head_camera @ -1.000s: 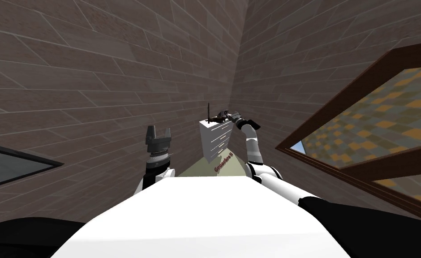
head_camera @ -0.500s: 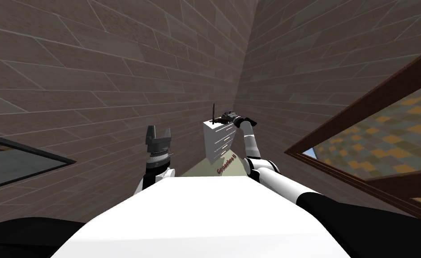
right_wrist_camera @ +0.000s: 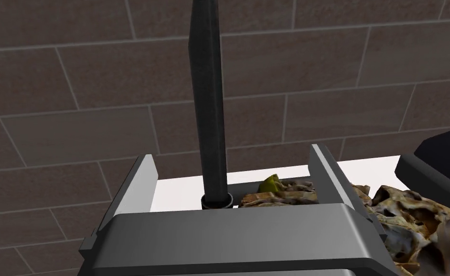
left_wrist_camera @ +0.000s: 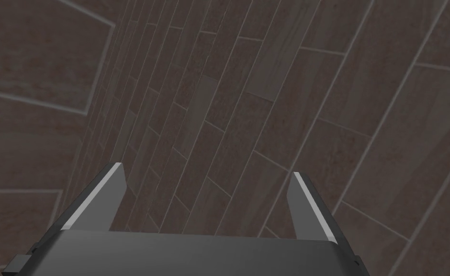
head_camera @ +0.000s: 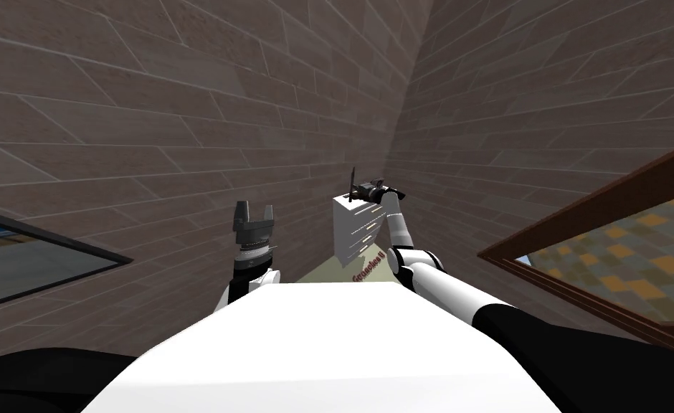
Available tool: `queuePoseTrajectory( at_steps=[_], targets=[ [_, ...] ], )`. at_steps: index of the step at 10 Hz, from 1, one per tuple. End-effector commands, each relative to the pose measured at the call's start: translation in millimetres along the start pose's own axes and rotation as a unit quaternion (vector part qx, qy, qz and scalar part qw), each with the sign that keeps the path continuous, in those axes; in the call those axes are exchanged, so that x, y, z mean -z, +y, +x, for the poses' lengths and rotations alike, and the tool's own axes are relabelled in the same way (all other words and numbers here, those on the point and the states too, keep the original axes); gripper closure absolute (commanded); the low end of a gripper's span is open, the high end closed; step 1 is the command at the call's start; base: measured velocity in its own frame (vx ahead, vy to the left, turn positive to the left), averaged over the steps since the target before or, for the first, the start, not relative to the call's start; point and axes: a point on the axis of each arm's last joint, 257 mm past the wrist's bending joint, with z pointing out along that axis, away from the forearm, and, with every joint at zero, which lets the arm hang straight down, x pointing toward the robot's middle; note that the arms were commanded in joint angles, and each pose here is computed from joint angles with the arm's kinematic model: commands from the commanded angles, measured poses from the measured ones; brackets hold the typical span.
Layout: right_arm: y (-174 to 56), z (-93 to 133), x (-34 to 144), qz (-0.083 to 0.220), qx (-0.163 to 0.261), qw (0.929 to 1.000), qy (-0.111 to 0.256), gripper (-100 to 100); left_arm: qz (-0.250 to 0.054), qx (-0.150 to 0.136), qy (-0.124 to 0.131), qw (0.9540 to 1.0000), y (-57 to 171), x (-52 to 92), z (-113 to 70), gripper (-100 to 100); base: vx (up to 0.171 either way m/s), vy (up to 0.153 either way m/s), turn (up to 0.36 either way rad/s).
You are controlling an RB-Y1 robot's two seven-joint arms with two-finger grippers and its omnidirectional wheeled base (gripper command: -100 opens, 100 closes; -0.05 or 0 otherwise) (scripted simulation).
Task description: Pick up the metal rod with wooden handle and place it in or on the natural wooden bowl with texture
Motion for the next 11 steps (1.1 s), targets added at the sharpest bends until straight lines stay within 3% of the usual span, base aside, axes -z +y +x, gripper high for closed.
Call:
queuePoseTrajectory(
  at_steps=[1,2,3,4,5,6,10,11],
  targets=[
    [-8,-16,-4.9,0.011,-0.019,0.9996,-0.015,-100,0.000,0.000,0.000,1.0000,0,0.0,0.0,0,0.142,0.068,0.113],
    [-5,-11,-4.8,0.007,-0.013,0.9999,-0.009,-100,0.000,0.000,0.000,1.0000,0,0.0,0.0,0,0.069,0.031,0.024],
    [-6,-12,-5.5,0.008,-0.014,0.9998,-0.010,0,0.000,0.000,0.000,1.0000,0,0.0,0.0,0,0.012,0.007,-0.004],
    [10,-5,-5.6,-0.007,-0.012,0.9999,-0.009,-100,0.000,0.000,0.000,1.0000,0,0.0,0.0,0,0.021,0.016,0.247],
    [4,-11,-4.4,0.000,-0.013,0.9999,-0.010,-100,0.000,0.000,0.000,1.0000,0,-0.1,0.0,0,0.014,0.003,0.064],
    [5,-10,-4.4,-0.001,-0.013,0.9999,-0.009,100,0.000,0.000,0.000,1.0000,0,0.0,0.0,0,0.003,0.001,-0.012],
    [5,-10,-4.5,-0.001,-0.013,0.9999,-0.009,100,0.000,0.000,0.000,1.0000,0,0.0,0.0,0,0.000,0.000,0.000],
    [5,-10,-4.5,-0.001,-0.013,0.9999,-0.009,0,0.000,0.000,0.000,1.0000,0,0.0,0.0,0,0.000,0.000,0.000]
  ],
)
